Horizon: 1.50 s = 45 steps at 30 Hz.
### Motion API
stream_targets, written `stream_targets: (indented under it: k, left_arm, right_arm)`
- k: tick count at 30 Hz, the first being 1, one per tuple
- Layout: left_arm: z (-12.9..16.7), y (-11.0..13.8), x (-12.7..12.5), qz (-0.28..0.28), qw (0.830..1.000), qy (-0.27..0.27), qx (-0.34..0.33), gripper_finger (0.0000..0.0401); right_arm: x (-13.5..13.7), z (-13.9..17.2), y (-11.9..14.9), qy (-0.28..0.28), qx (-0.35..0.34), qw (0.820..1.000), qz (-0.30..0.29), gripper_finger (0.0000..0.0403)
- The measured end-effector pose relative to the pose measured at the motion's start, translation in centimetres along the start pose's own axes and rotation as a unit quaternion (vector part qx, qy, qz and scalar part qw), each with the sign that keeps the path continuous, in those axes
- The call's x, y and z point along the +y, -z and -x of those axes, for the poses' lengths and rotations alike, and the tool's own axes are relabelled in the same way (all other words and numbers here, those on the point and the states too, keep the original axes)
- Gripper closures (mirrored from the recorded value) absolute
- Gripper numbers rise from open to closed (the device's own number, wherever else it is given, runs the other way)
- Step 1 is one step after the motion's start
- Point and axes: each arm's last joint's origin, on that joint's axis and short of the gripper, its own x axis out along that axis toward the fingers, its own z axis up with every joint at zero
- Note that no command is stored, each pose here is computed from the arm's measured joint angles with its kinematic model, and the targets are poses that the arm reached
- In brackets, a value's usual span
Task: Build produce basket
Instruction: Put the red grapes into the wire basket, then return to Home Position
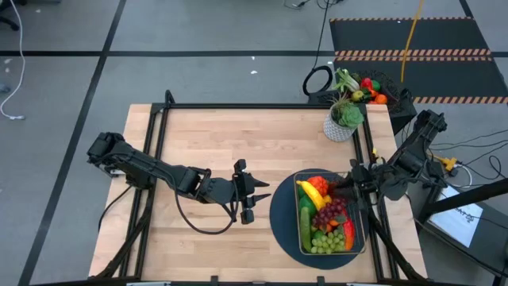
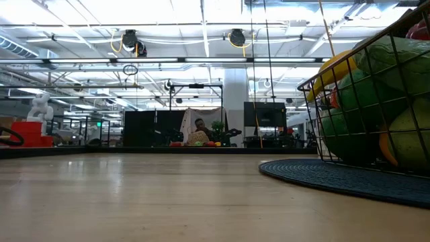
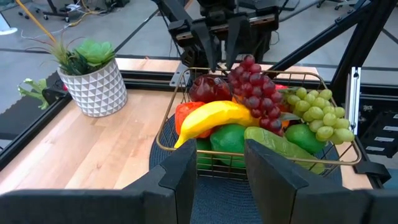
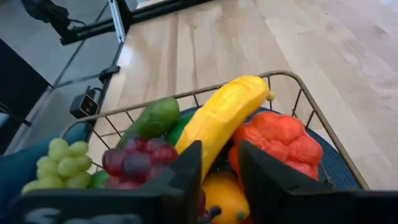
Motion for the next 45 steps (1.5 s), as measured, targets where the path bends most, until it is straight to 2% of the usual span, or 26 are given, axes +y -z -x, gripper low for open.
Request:
stream_targets:
  k: [3,7,10,14,18,21,25,29,33,36,45]
  left_arm:
    - [0.0,0.0,0.0,0.002,1.0,0.0,0.0,0.0265]
    - [0.0,0.0,0.0,0.002,1.0,0.0,0.0,0.0265]
    - [0.0,0.0,0.0,0.002,1.0,0.0,0.0,0.0265]
    - [0.0,0.0,0.0,-0.004,1.0,0.0,-0.002,0.0265]
    - [0.0,-0.1,0.1,-0.015,1.0,-0.006,-0.007,0.0265]
    - [0.7,-0.4,0.2,-0.025,0.999,-0.024,-0.009,0.0265]
    - [1.3,-0.8,0.7,-0.056,0.997,-0.052,-0.01,0.0265]
    - [1.4,-0.8,1.0,-0.109,0.992,-0.055,-0.003,0.0265]
    - [1.1,-0.6,1.5,-0.137,0.989,-0.06,0.011,0.0265]
    - [0.7,-0.4,2.4,-0.127,0.989,-0.073,0.026,0.0265]
    - [-0.4,1.9,4.1,-0.103,0.989,-0.096,0.048,0.0265]
  right_arm:
    - [0.1,0.1,-0.2,-0.008,-0.009,1.0,-0.006,0.0258]
    - [0.9,0.2,-1.2,-0.046,-0.054,0.997,-0.013,0.0206]
    - [1.8,0.5,-2.4,-0.083,-0.109,0.991,-0.007,0.0185]
    - [2.7,0.7,-3.7,-0.102,-0.174,0.978,0.05,0.0181]
    - [3.2,0.5,-4.3,-0.053,-0.213,0.965,0.141,0.0197]
    - [3.1,0.3,-4.4,-0.017,-0.217,0.953,0.211,0.0218]
    - [2.4,0.3,-4.8,0.02,-0.224,0.935,0.273,0.0269]
    - [1.3,0.8,-5.3,0.02,-0.234,0.917,0.322,0.0337]
    - [0.1,1.3,-5.7,0.008,-0.246,0.911,0.331,0.0395]
    - [-0.5,1.3,-5.5,-0.014,-0.23,0.915,0.33,0.039]
    - [-1.8,0.8,-4.5,0.005,-0.163,0.944,0.287,0.04]
